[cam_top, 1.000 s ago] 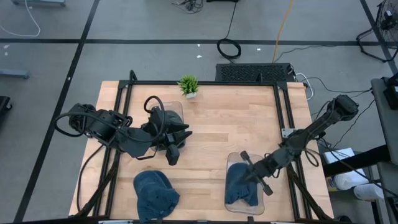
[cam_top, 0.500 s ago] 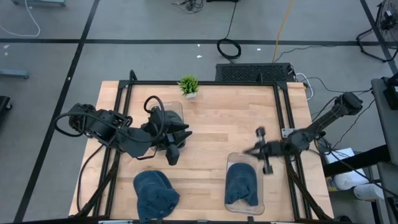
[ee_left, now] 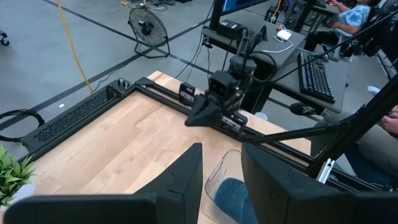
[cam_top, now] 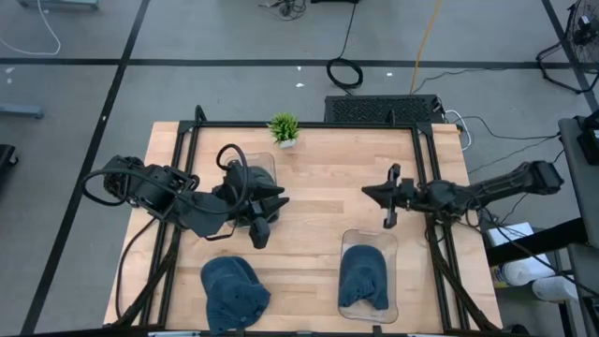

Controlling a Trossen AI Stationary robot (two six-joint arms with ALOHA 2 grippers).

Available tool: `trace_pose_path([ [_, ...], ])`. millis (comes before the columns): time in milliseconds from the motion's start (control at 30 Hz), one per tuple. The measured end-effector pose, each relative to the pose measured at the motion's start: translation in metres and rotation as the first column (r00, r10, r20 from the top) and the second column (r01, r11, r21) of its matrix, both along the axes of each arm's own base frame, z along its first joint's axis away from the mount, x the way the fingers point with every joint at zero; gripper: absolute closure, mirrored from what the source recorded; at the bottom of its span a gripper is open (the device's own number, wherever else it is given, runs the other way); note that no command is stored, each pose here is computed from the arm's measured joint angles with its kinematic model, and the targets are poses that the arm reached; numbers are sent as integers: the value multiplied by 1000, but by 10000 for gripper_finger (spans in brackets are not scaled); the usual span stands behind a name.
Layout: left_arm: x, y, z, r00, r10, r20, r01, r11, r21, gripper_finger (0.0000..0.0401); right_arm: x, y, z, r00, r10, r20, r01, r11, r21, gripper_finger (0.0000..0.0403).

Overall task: Pick & Place hat
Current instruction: Put the blue cap into the bottom transparent bin

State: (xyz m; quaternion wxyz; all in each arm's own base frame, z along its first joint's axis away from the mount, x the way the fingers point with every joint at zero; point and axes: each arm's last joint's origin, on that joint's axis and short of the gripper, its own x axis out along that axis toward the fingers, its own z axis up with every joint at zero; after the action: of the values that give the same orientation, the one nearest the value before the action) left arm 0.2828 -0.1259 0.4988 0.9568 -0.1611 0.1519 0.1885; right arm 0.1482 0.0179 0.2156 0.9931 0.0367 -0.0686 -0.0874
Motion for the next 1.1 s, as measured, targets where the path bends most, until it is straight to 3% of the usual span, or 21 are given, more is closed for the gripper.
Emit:
trace_pose_path([
  [200,0,0,0,1000,0,0,0,1000,0,281,-1,4,-8,988,154,-25,-155,987,-44,403],
  [467,0,0,0,1000,0,0,0,1000,0,281,-1,2,-11,991,116,-64,-121,989,-88,403],
  [700,0,0,0,1000,0,0,0,1000,0,281,-9,-1,15,994,86,62,-73,979,-189,403],
  [800,0,0,0,1000,0,0,0,1000,0,281,-12,-2,29,992,71,100,-53,983,-178,403],
  [967,0,0,0,1000,2,2,-2,1000,-2,281,-15,0,39,989,96,112,-88,993,-80,403],
  [1100,3,-1,7,994,43,99,-32,994,-106,281,-18,5,41,984,130,124,-119,988,-97,403],
])
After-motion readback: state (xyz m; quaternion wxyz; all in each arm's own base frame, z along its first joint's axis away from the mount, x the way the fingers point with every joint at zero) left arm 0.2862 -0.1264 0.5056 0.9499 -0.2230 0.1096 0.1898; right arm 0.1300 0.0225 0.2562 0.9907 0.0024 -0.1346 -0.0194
